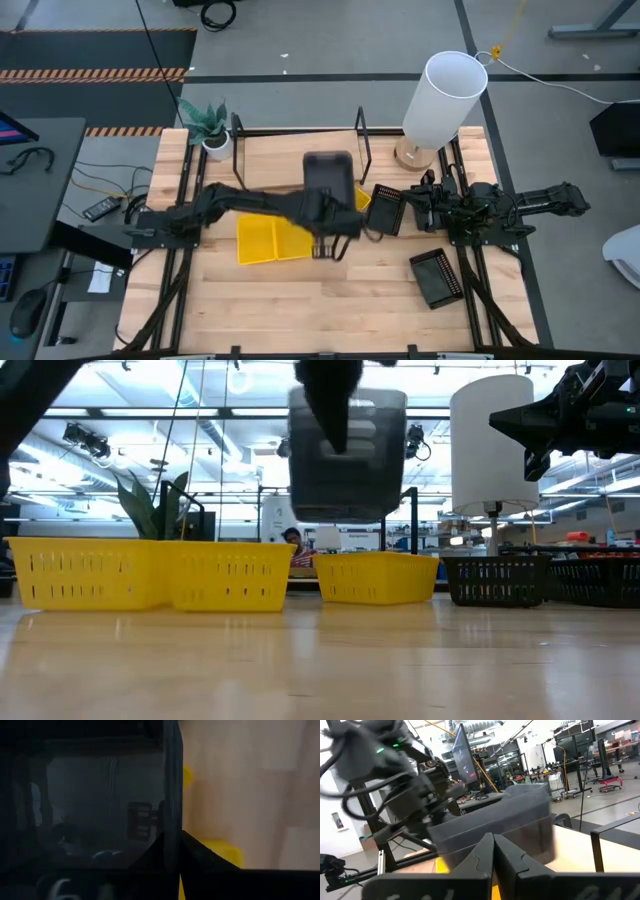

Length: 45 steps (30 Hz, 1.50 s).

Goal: Stack baskets on shelf by color
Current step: Put the stacked large black bins on the shelf

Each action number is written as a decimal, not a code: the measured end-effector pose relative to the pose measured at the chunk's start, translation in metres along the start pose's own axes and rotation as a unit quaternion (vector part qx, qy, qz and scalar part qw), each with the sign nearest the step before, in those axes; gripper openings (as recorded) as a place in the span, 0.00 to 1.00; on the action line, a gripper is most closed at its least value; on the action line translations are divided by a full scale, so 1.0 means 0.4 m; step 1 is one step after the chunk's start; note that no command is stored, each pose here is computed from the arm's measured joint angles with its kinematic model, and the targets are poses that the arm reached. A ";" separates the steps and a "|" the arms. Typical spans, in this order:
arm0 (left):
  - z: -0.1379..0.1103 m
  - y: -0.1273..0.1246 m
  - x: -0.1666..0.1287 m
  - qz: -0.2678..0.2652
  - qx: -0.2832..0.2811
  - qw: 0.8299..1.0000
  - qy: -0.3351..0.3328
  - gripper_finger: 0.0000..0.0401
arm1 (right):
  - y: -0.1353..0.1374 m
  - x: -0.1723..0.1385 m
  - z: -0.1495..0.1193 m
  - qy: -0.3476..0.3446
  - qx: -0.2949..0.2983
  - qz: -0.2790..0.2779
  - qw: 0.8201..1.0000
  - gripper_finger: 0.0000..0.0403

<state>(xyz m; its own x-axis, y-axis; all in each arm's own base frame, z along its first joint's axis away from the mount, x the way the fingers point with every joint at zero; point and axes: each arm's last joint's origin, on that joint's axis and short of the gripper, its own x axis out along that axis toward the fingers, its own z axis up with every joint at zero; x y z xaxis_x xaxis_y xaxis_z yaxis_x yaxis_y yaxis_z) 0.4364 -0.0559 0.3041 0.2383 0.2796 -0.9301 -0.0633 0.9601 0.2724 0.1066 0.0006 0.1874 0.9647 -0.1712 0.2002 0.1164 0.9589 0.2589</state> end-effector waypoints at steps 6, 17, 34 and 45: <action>0.021 0.098 0.031 0.010 -0.017 1.000 -0.013 0.05 | 0.000 0.000 0.000 0.000 0.000 0.000 1.000 0.04; 0.035 0.272 0.078 0.034 -0.057 0.997 -0.037 0.05 | 0.000 0.000 0.000 0.000 0.000 0.000 1.000 0.04; 0.029 0.412 0.164 0.015 -0.077 0.996 -0.034 0.07 | 0.000 0.000 0.000 0.000 0.000 0.000 1.000 0.04; 0.045 0.408 0.217 -0.001 -0.049 0.998 -0.037 0.07 | 0.000 0.000 0.000 -0.001 0.000 0.000 1.000 0.04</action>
<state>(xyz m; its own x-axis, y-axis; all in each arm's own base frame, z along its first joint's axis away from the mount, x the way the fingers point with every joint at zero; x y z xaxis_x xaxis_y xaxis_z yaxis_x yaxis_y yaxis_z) 0.4640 0.1249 0.2722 0.3093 0.2798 -0.9089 -0.1558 0.9577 0.2418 0.1067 0.0006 0.1876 0.9643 -0.1710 0.2022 0.1157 0.9588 0.2593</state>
